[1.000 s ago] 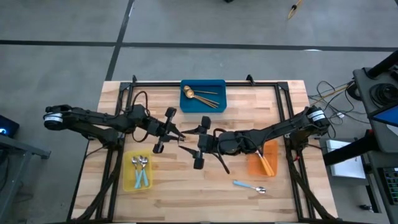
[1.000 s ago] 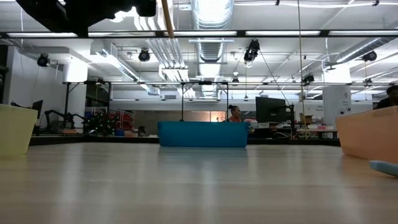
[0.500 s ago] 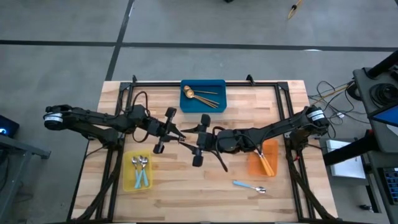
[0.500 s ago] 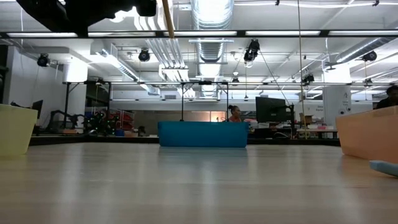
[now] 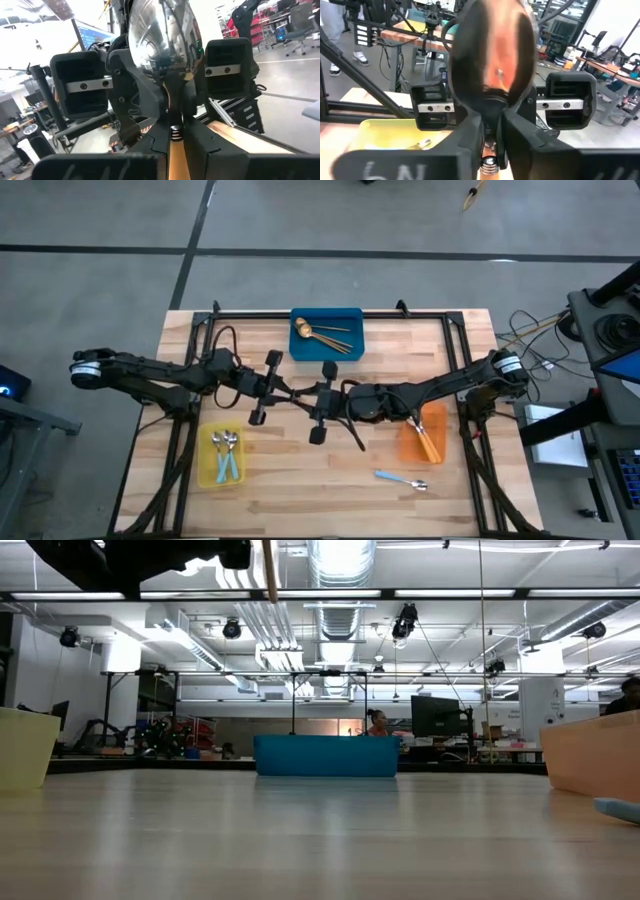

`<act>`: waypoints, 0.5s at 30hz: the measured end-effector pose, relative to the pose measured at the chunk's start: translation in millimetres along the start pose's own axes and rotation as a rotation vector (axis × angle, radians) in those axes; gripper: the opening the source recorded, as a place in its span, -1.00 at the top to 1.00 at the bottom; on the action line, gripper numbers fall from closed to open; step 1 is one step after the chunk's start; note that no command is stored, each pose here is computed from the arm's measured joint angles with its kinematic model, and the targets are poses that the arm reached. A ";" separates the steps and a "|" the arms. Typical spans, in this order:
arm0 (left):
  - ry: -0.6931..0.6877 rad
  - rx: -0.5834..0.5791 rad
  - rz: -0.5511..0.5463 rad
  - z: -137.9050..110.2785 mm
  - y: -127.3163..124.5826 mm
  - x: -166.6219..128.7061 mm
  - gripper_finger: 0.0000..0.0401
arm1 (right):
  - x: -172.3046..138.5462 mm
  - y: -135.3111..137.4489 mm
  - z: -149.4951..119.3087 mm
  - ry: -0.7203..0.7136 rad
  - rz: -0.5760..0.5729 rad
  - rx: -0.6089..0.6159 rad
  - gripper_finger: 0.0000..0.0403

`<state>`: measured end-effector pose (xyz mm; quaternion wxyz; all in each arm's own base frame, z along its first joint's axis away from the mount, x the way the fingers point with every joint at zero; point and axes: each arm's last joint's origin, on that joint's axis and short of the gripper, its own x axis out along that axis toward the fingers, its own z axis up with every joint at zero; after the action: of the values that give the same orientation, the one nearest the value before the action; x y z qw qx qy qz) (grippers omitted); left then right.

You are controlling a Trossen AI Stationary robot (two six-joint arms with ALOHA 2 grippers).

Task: Sort silverware by color (type)
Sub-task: Put the orange spoon into the orange bin

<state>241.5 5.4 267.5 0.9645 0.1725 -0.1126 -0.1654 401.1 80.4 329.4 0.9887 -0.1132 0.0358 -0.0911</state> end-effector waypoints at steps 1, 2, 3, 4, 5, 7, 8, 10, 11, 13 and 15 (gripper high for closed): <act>0.000 -0.007 -0.002 0.0 -0.1 0.0 0.93 | 0.0 0.0 0.0 0.000 0.001 -0.002 0.78; -0.001 -0.015 -0.004 0.0 -0.1 0.0 0.92 | 0.0 0.1 -0.2 0.001 0.001 -0.004 0.83; -0.001 -0.018 -0.005 0.0 -0.2 0.0 0.91 | -0.2 0.6 -0.3 0.003 0.003 -0.005 0.88; -0.002 -0.020 -0.006 0.1 -0.2 0.0 0.89 | -0.4 0.8 -0.3 0.005 0.003 -0.005 0.89; -0.002 -0.021 -0.006 0.1 -0.2 0.0 0.86 | -0.5 0.9 -0.3 0.006 0.004 -0.001 0.90; -0.002 -0.019 -0.005 0.2 -0.1 0.0 0.79 | -0.6 0.8 -0.2 0.006 0.005 0.013 0.90; -0.001 -0.018 -0.004 0.1 -0.1 0.0 0.75 | -0.7 0.8 -0.1 0.005 0.005 0.018 0.91; 0.008 -0.021 0.002 -0.6 0.0 -0.1 0.66 | -1.4 0.4 0.7 0.005 0.010 0.021 0.92; 0.012 -0.022 0.003 -1.0 0.2 -0.3 0.62 | -2.0 0.0 1.2 0.007 0.011 0.023 0.92; 0.014 -0.022 0.007 -1.2 0.8 -0.6 0.53 | -4.7 -1.6 2.7 0.021 0.015 0.031 0.92; 0.016 -0.021 0.013 -1.4 2.2 -1.4 0.45 | -9.3 -4.3 5.3 0.047 0.017 0.050 0.92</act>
<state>241.2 8.2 266.8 0.9682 0.1630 -0.1042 -0.1589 391.7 79.2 336.0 0.9909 -0.0860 0.0576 -0.0862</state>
